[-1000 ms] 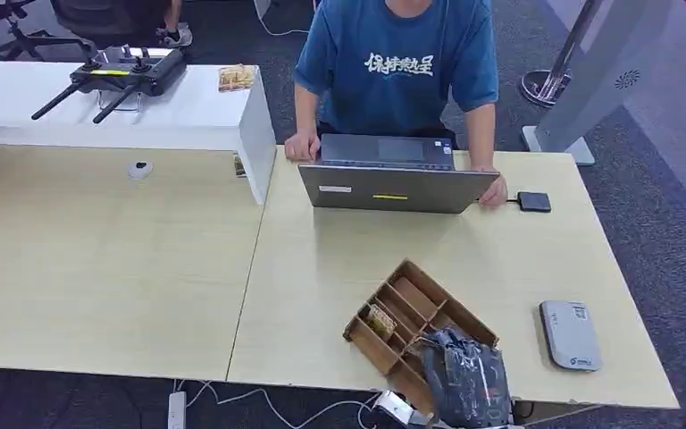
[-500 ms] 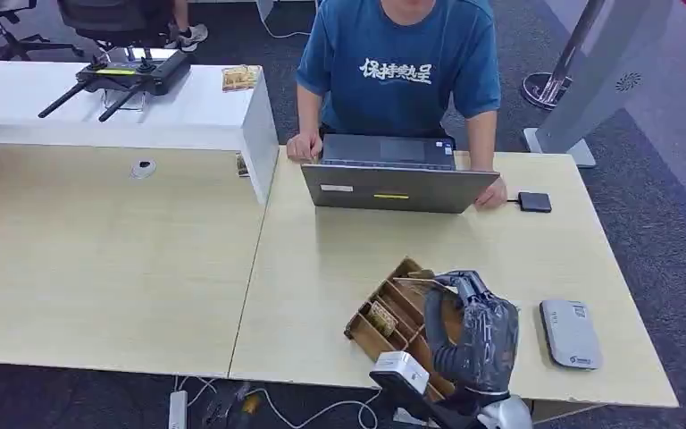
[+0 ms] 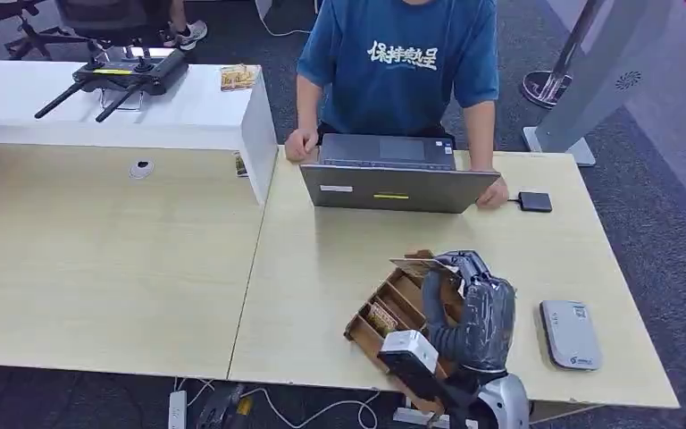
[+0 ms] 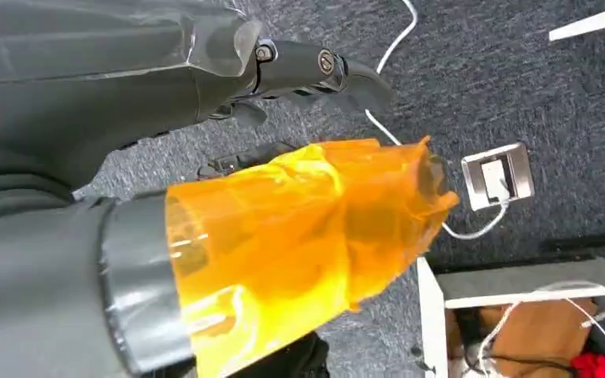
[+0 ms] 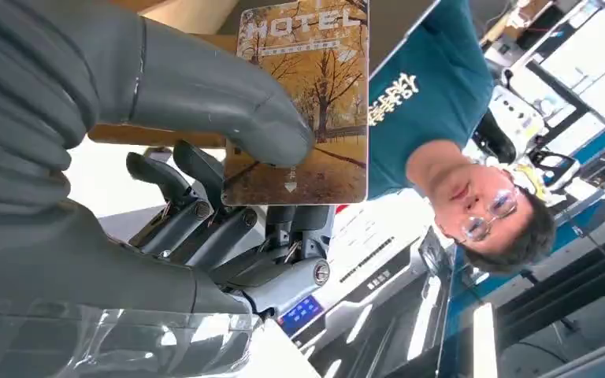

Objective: Pass the card to the sensor for recognition and then transmit it.

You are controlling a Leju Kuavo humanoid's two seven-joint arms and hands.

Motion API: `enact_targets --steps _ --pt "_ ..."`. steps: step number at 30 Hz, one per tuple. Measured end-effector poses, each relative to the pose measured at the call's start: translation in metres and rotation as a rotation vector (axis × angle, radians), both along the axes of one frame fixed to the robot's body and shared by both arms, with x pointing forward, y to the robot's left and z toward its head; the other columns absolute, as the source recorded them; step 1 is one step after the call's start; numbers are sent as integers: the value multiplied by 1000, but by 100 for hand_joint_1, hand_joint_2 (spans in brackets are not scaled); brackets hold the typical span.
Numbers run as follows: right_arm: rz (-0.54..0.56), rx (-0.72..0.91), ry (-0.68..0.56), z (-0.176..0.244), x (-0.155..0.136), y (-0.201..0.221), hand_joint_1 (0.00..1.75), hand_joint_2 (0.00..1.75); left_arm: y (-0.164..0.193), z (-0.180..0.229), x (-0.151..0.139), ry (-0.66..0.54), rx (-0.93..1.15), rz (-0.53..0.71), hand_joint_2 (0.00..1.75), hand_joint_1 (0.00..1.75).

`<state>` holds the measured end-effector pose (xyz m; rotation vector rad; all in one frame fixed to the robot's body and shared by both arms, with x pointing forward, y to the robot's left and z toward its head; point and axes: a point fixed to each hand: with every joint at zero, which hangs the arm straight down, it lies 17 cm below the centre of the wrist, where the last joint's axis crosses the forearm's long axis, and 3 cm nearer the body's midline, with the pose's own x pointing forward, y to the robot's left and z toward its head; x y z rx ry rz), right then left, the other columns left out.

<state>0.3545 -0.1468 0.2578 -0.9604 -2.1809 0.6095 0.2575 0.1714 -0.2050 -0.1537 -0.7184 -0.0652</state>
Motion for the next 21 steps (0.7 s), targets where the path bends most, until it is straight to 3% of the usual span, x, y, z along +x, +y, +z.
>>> enact_targets --steps 21 --pt "1 10 32 -10 22 -3 175 175 8 -8 -20 20 -13 -9 0 0"
